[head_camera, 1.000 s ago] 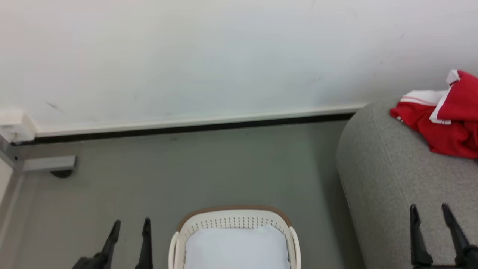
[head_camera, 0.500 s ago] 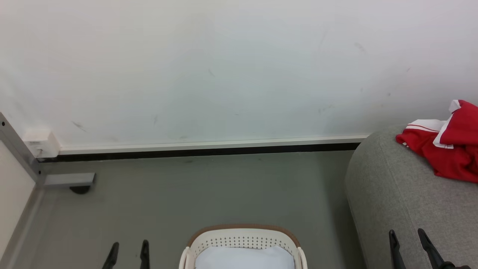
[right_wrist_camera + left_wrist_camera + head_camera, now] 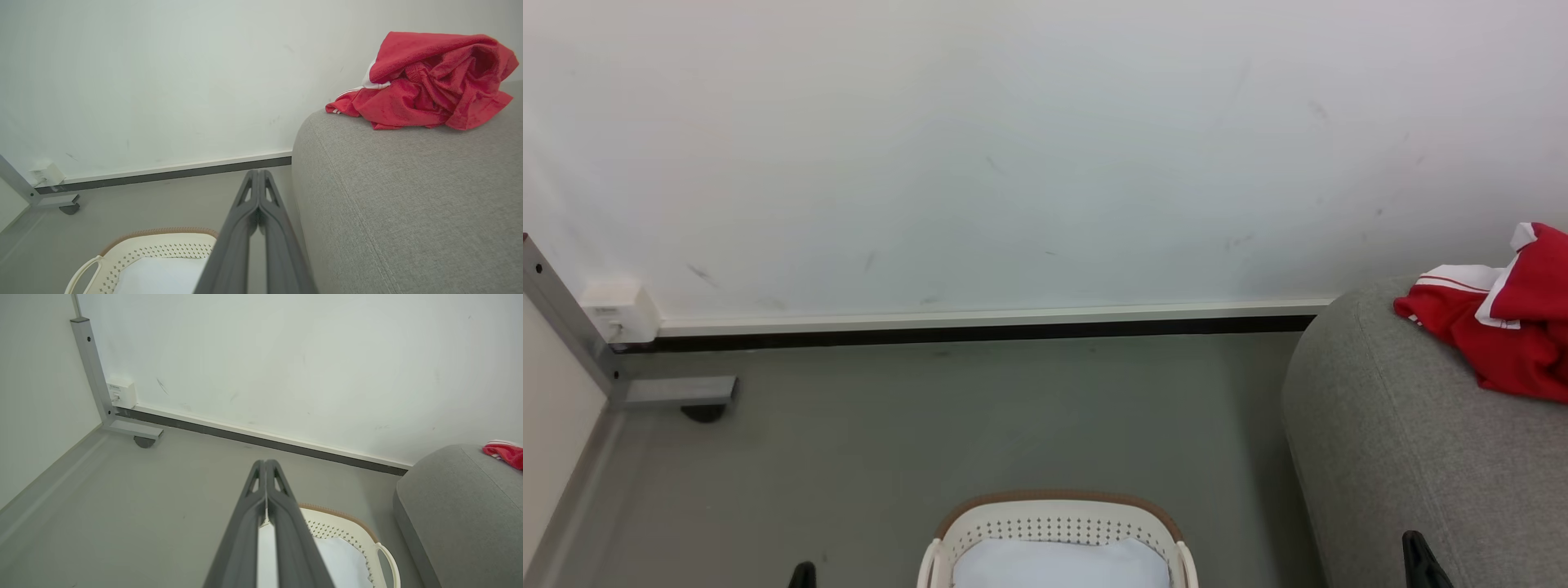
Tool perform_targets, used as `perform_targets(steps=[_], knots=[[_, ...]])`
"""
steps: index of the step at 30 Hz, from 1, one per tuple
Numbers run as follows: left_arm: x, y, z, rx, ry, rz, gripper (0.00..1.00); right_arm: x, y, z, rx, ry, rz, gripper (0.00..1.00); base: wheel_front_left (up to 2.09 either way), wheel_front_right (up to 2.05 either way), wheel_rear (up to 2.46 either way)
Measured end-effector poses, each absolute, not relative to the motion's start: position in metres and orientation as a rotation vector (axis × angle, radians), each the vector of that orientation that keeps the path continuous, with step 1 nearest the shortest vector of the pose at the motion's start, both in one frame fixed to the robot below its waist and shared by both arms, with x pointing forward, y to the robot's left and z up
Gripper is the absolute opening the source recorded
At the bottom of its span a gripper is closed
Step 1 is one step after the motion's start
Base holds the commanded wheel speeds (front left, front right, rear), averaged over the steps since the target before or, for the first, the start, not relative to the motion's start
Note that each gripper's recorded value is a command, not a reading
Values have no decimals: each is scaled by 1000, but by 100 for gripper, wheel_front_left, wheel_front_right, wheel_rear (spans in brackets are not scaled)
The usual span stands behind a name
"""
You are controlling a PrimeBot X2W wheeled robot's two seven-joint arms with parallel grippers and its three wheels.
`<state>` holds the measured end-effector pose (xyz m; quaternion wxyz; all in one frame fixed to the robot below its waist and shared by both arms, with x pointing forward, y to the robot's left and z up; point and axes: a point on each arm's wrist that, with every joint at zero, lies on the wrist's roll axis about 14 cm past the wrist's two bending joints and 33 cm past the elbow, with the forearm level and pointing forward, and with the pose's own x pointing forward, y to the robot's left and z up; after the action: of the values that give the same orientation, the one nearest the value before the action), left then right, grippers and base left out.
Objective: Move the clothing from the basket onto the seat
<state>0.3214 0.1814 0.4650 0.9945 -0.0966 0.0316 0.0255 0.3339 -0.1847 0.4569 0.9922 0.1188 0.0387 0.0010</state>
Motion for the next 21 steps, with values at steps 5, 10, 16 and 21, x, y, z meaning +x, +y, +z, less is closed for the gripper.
perform_targets(steps=[5, 10, 16, 21], knots=[[325, 185, 465, -285, 76, 70, 0, 336, -188, 457, 326, 84, -21, 0, 0, 0, 0], [330, 187, 465, -379, 85, 83, 0, 340, -190, 460, 417, 80, -40, 0, 0, 0, 0], [334, 190, 465, -479, 94, 96, 0, 342, -193, 461, 512, 82, -60, 0, 0, 0, 0], [338, 192, 466, -562, 98, 104, 0, 347, -195, 465, 594, 74, -71, 0, 0, 0, 0]])
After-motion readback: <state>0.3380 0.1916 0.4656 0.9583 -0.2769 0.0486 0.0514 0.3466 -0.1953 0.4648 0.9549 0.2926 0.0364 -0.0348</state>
